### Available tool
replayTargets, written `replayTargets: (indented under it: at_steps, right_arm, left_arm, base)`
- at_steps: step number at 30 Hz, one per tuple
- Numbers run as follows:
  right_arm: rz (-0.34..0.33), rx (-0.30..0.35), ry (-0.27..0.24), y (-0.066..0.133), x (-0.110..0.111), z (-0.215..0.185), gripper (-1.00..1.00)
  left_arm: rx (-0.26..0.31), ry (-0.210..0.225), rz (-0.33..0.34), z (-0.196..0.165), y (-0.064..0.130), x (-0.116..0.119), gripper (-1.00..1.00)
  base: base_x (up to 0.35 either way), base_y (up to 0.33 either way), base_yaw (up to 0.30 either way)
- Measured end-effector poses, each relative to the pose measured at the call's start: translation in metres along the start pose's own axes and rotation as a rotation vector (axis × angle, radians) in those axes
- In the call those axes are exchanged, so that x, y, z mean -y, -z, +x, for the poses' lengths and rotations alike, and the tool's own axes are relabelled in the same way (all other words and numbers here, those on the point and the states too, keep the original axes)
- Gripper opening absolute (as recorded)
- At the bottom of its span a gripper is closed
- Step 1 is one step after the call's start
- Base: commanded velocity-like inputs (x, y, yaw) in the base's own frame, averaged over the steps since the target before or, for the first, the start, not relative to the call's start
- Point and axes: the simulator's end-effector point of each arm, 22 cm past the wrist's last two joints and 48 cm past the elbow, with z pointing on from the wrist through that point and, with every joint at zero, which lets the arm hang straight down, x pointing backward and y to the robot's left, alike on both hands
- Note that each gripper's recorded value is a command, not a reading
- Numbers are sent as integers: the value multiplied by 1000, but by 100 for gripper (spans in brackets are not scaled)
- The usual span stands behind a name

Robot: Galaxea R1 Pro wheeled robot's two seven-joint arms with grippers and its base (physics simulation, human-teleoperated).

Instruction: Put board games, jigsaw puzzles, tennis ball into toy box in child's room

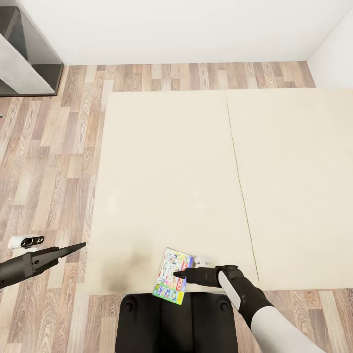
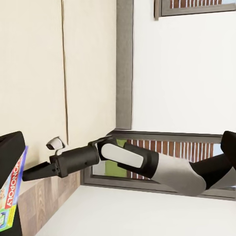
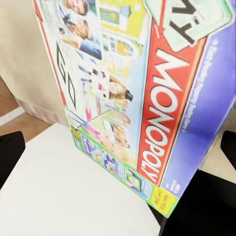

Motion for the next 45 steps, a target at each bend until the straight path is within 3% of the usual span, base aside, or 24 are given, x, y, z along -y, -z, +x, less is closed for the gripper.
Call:
replayTargets:
  at_steps: [15,28,45]
  right_arm:
    - [8,15,1,4,5,-9,100]
    - [6,83,40,6,1,-34,100]
    - [-1,84,37,3,-4,-34,100]
  left_arm:
    - [0,0,0,0,0,0,100]
    - [0,0,0,0,0,0,100]
    - [0,0,0,0,0,0,100]
  base:
    - [0,0,0]
    - [0,0,0]
    - [0,0,0]
